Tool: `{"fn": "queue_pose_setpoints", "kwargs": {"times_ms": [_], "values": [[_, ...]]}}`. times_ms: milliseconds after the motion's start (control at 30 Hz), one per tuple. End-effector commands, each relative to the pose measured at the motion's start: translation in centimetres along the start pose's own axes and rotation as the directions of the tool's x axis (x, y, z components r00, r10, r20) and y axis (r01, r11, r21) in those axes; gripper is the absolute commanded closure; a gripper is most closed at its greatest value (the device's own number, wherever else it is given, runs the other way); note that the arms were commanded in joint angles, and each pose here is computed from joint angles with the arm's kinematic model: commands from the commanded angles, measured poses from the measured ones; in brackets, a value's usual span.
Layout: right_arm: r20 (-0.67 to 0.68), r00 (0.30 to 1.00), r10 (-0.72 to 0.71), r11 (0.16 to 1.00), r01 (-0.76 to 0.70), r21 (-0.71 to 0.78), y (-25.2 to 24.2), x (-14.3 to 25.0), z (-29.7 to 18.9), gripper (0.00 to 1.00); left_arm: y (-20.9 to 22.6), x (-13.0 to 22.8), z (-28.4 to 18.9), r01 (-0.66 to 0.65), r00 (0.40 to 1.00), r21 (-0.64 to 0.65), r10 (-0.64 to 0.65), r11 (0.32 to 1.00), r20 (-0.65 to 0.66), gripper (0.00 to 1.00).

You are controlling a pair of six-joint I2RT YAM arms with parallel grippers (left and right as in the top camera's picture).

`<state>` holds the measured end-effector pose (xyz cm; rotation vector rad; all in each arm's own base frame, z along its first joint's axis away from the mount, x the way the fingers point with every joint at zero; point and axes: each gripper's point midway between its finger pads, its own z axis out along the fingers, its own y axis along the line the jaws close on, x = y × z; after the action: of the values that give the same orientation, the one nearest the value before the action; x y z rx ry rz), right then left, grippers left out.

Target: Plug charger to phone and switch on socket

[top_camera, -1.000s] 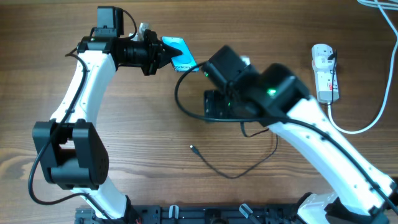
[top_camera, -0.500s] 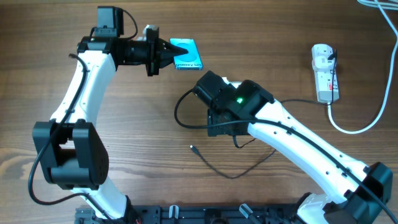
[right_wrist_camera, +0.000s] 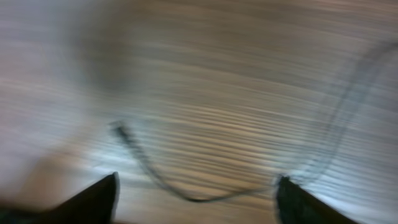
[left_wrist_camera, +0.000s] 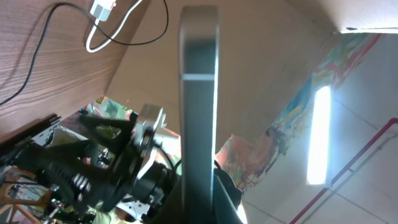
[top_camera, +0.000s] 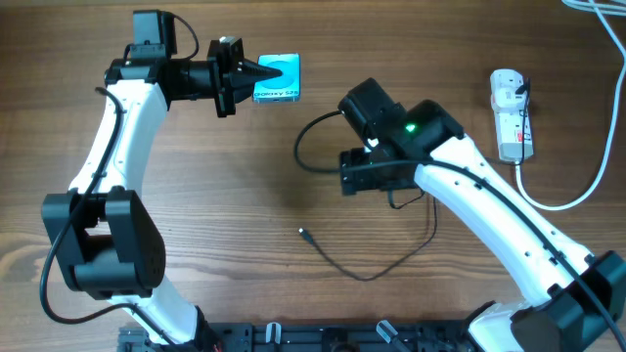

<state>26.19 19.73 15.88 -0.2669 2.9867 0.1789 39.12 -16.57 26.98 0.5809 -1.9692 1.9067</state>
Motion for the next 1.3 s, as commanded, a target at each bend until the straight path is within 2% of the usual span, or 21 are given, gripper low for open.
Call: {"fn": "queue_pose_setpoints", "kwargs": {"times_ms": [0,133,333,567,667,733,833,1033,1167,1233,1267], "values": [[-0.065,0.979,-0.194,0.963,0.177,-0.204,4.6,2.5,2.0,0.37,-1.2,1.4,-0.6,-0.005,1.000,0.030,0.006,1.000,-0.030,0.96],[-0.016,0.951,-0.309,0.942,0.304,-0.142,6.2,4.4,6.3,0.36,-1.3,-0.6,-3.4,0.010,0.996,0.040,-0.014,0.999,0.086,0.96],[0.047,0.898,-0.437,0.895,0.439,-0.080,8.6,5.4,7.6,0.47,-1.5,-1.4,-5.4,0.010,0.990,0.061,-0.018,0.998,0.137,0.96],[-0.063,0.850,-0.522,0.853,0.520,-0.046,9.9,7.9,12.2,0.50,-1.4,-1.5,-5.4,0.008,0.989,0.057,-0.017,0.998,0.144,0.96],[-0.130,0.809,-0.574,0.817,0.575,-0.030,10.2,9.9,14.4,0.50,-1.4,-1.5,-5.4,0.008,0.989,0.057,-0.016,0.998,0.144,0.96],[-0.149,0.802,-0.579,0.813,0.582,-0.024,10.2,10.3,15.4,0.57,-1.4,-1.5,-5.4,-0.012,0.989,0.054,0.004,0.998,0.145,0.96],[-0.186,0.795,-0.577,0.810,0.587,-0.007,9.7,10.7,17.0,0.58,-1.4,-1.5,-5.4,-0.021,0.989,0.053,0.013,0.998,0.145,0.96],[-0.158,0.798,-0.581,0.795,0.598,0.097,8.6,9.2,17.3,0.59,-1.4,-1.5,-5.4,-0.021,0.989,0.053,0.013,0.998,0.145,0.96],[-0.177,0.796,-0.579,0.799,0.597,0.070,8.9,9.5,16.8,0.73,-1.4,-1.5,-5.4,-0.021,0.989,0.053,0.013,0.998,0.145,0.96],[-0.171,0.798,-0.578,0.804,0.593,0.049,9.8,9.2,15.8,0.71,-1.4,-1.5,-5.4,-0.021,0.989,0.053,0.013,0.998,0.145,0.96],[-0.166,0.799,-0.578,0.803,0.593,0.054,10.0,8.8,15.3,0.67,-1.4,-1.5,-5.4,-0.021,0.989,0.053,0.013,0.998,0.145,0.96]]}}
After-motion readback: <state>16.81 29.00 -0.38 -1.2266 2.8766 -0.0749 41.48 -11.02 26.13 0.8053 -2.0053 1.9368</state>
